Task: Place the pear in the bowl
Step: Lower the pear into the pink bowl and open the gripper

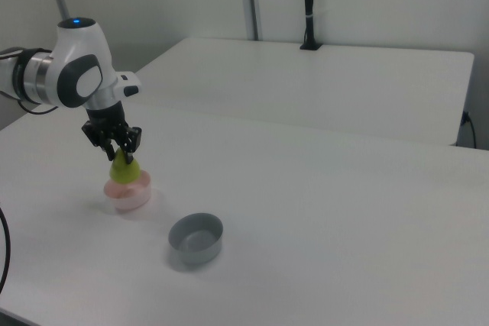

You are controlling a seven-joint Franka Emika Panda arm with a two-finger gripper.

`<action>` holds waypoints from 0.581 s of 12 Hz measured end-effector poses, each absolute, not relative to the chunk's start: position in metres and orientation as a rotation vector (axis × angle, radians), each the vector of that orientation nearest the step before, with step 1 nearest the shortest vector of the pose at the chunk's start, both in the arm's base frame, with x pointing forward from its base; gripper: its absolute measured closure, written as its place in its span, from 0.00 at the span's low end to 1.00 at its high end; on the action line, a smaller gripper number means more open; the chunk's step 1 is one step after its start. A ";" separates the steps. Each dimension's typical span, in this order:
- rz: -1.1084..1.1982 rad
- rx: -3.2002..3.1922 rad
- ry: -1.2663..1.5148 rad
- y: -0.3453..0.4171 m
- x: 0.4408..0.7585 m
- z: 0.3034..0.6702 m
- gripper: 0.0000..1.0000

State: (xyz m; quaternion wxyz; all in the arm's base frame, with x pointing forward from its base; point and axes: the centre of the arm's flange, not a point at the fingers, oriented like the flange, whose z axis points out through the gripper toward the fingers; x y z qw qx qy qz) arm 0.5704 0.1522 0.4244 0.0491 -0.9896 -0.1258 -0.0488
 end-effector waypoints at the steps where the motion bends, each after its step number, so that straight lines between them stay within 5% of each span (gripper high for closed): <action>1: -0.150 -3.015 -0.386 0.155 0.573 0.416 0.54; 7: -0.110 -3.017 -0.414 0.170 0.578 0.377 0.54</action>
